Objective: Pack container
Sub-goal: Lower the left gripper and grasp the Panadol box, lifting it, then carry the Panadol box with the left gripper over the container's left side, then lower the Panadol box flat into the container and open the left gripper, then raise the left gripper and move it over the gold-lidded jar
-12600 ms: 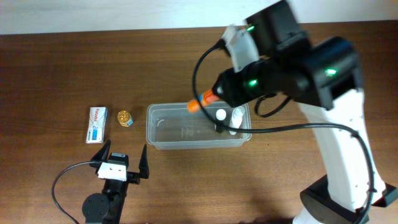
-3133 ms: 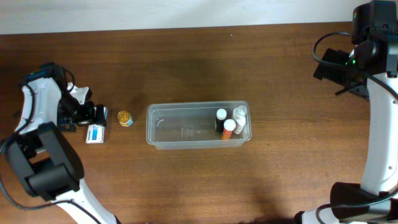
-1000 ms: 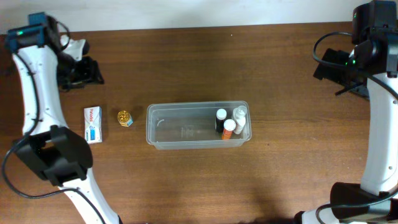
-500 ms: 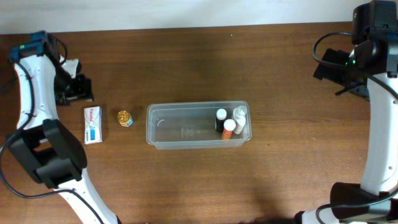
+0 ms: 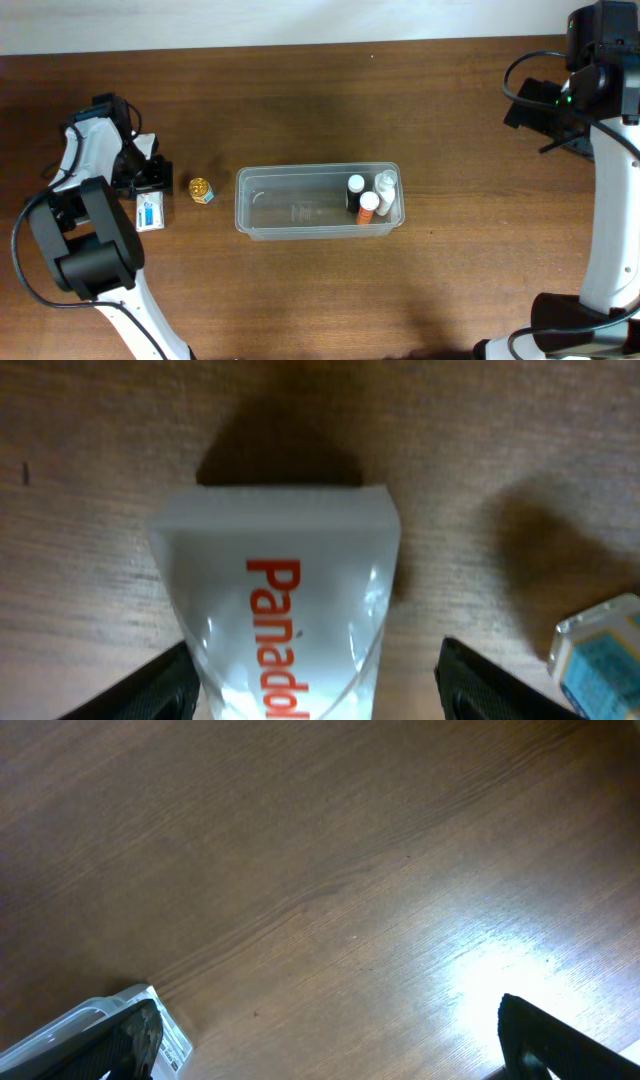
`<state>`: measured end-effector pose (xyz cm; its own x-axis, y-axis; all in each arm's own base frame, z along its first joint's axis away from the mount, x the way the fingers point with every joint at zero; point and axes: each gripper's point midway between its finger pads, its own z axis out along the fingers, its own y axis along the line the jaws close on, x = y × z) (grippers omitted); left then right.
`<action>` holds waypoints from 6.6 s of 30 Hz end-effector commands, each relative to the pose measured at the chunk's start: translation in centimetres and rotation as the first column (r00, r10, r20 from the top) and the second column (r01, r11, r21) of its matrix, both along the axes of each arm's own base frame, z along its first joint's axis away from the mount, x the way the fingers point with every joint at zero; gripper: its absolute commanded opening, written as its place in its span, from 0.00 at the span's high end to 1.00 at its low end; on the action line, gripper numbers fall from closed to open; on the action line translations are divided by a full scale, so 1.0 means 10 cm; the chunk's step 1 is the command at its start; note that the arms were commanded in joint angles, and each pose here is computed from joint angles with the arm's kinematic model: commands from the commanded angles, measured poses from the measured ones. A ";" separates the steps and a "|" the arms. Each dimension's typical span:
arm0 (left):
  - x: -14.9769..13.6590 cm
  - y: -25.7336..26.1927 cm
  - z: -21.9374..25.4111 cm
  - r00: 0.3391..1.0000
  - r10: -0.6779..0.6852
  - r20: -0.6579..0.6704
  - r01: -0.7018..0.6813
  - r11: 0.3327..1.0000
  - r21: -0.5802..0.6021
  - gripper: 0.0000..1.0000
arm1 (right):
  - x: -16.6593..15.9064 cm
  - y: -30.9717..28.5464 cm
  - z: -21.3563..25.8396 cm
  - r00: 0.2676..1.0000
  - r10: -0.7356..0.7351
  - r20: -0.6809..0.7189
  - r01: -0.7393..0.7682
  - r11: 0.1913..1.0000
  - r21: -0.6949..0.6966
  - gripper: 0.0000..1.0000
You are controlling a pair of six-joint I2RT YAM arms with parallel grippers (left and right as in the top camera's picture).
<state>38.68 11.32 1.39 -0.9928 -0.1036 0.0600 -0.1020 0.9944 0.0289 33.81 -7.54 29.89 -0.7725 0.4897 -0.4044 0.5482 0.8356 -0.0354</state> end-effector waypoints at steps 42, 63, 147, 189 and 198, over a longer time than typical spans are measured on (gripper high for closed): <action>0.27 -0.30 0.79 0.993 0.090 0.072 -0.075 0.978 -0.193 0.59 | 0.00 -0.02 0.04 1.000 -0.011 0.016 0.011 1.000 -0.001 0.02; 0.24 -2.08 1.74 0.795 -0.565 0.220 0.603 0.775 -0.191 0.59 | 0.00 -0.02 0.04 1.000 -0.011 0.016 0.011 1.000 -0.001 0.02; -0.65 -2.92 0.41 -0.011 -0.996 0.089 0.956 -0.036 -0.290 0.54 | 0.00 -0.02 0.04 1.000 -0.011 0.016 0.011 1.000 -0.001 0.02; 0.29 -2.24 2.47 0.757 -0.546 0.359 0.569 0.821 0.047 0.00 | 0.00 -0.02 0.04 1.000 -0.011 0.016 0.011 1.000 -0.001 0.02; 0.39 -1.68 2.61 0.880 -0.188 0.435 0.327 0.906 -0.270 0.00 | 0.00 -0.02 0.04 1.000 -0.011 0.016 0.011 1.000 -0.001 0.02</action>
